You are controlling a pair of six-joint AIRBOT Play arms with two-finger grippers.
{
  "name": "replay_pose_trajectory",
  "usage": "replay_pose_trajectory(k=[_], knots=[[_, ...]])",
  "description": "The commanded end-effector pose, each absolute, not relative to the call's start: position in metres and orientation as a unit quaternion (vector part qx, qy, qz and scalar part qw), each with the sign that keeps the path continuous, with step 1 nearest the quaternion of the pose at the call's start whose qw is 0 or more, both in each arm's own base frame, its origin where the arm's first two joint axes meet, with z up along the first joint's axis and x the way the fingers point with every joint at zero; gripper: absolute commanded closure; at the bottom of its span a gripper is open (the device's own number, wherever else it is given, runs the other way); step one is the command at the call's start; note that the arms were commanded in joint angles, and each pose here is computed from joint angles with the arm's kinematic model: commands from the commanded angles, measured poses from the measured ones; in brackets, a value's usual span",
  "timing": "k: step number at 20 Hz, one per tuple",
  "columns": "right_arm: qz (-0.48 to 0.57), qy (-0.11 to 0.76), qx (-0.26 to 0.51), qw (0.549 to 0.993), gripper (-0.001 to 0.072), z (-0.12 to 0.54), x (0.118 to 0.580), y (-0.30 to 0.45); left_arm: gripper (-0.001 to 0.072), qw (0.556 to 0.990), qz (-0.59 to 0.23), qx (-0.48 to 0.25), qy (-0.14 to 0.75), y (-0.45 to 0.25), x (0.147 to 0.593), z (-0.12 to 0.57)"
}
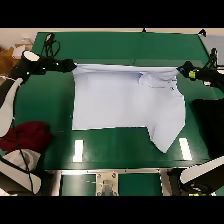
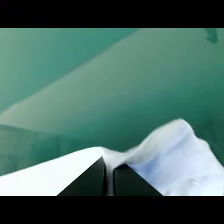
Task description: Fold the shirts.
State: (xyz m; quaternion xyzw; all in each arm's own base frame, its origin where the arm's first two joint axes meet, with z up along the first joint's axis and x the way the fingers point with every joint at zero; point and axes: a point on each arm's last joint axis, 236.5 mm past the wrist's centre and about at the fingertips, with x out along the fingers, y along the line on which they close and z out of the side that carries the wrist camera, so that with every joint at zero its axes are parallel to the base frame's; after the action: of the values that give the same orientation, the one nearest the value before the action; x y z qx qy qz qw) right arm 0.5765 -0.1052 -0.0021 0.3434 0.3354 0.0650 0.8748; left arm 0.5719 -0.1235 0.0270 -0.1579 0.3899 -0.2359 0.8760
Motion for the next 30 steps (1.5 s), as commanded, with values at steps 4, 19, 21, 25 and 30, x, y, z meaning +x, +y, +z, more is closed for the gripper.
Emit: replay_pose_trajectory(k=[4, 19, 21, 25, 30], knots=[[0.075, 0.487, 0.292, 0.820, 0.0692, -0.058, 0.506, -0.119, 0.0683, 0.814, -0.241, -0.118, 0.516, -0.118, 0.522, -0.028], [0.084, 0.537, 0.308, 0.781, 0.0485, -0.058, 0.476, -0.111, 0.0182, 0.713, -0.235, -0.154, 0.642, -0.139, 0.452, -0.075], [0.081, 0.533, 0.320, 0.779, 0.0486, -0.032, 0.462, -0.123, 0.0182, 0.659, -0.224, -0.178, 0.695, -0.121, 0.423, -0.063], [0.053, 0.524, 0.351, 0.774, 0.0485, 0.006, 0.411, -0.141, 0.0183, 0.633, -0.184, -0.219, 0.720, -0.088, 0.377, -0.036], [-0.045, 0.507, 0.396, 0.764, 0.0486, -0.019, 0.312, -0.143, 0.0181, 0.678, -0.104, -0.269, 0.677, -0.091, 0.293, -0.039]])
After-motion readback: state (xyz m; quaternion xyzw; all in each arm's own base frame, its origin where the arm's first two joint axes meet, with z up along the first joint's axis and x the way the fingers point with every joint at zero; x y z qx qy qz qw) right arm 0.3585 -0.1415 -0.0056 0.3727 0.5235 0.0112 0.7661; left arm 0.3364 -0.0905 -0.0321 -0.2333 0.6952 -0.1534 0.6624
